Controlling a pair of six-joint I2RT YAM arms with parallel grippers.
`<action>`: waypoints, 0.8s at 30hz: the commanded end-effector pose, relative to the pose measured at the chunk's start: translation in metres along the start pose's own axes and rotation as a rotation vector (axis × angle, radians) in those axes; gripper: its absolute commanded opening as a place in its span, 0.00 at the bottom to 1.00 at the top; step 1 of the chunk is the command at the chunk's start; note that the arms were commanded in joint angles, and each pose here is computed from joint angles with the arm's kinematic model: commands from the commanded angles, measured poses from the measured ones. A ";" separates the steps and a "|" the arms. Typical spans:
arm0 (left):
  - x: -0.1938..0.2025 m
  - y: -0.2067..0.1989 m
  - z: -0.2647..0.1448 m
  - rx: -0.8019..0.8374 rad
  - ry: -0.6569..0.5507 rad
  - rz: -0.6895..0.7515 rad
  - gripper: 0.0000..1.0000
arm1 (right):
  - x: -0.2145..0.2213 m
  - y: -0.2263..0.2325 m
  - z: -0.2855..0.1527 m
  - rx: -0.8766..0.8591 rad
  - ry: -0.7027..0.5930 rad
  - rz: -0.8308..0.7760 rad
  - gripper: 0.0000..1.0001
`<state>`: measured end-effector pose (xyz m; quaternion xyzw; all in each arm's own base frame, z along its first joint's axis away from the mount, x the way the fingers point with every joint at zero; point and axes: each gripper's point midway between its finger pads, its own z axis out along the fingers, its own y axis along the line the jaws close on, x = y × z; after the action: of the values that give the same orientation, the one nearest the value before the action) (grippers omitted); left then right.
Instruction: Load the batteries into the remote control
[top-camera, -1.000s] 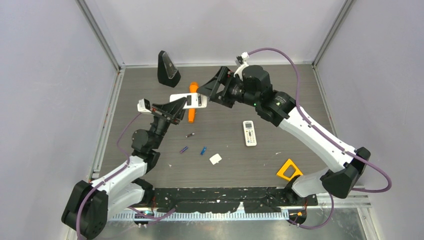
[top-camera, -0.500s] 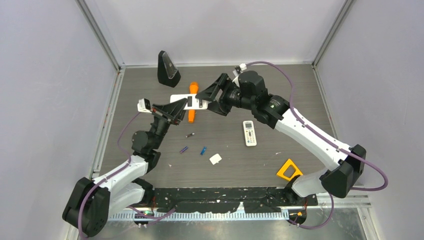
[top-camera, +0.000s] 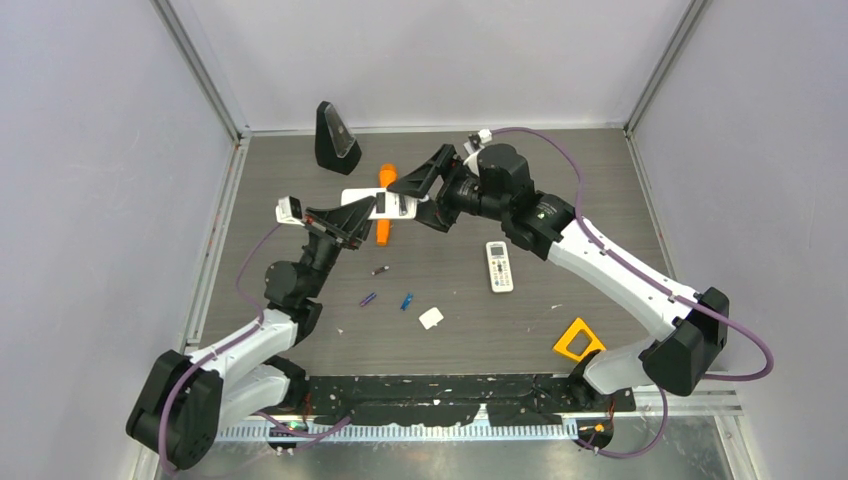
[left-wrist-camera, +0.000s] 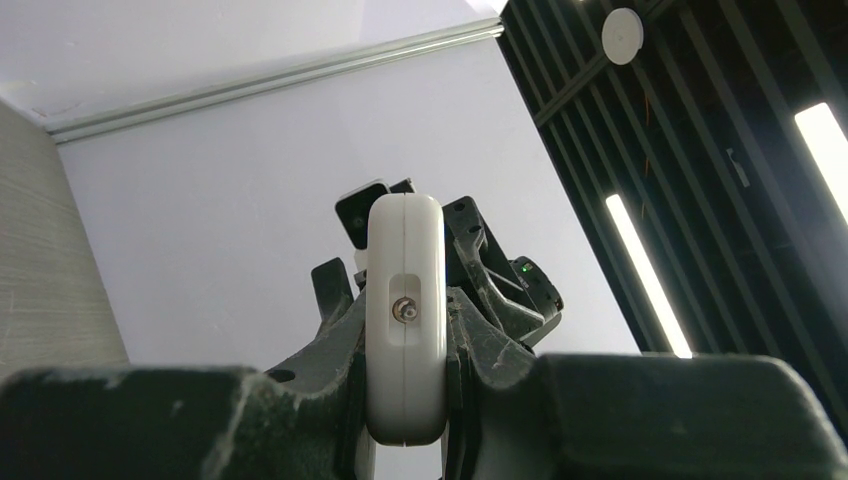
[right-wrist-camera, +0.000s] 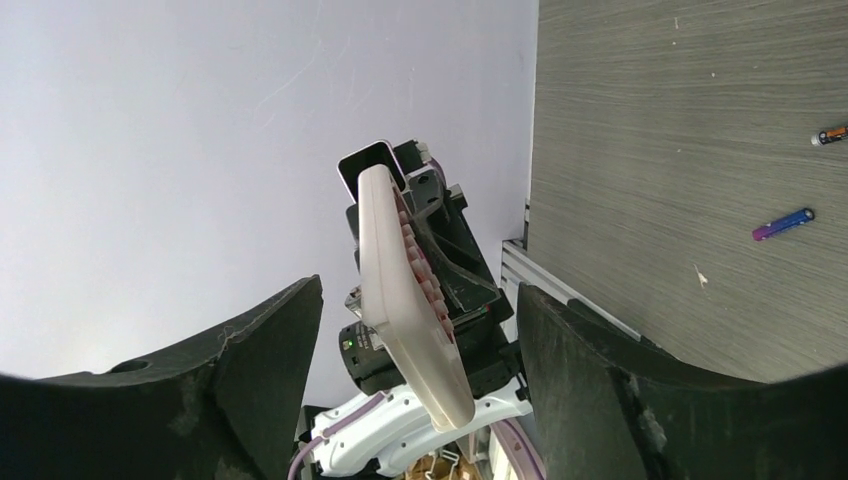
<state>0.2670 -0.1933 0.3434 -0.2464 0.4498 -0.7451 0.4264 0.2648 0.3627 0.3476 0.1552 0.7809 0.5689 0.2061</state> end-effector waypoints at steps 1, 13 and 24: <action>0.001 -0.020 0.001 0.083 0.008 0.014 0.00 | -0.006 0.025 -0.010 -0.092 -0.025 -0.005 0.78; 0.000 -0.015 0.003 0.073 0.002 -0.006 0.00 | -0.024 0.020 -0.023 -0.048 -0.127 -0.174 0.77; -0.001 -0.007 0.004 0.052 -0.001 -0.010 0.00 | -0.037 0.012 -0.052 0.029 -0.224 -0.363 0.75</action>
<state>0.2743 -0.1968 0.3336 -0.2549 0.4582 -0.7411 0.4194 0.2707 0.3223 0.3583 0.0976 0.7866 0.5096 0.3346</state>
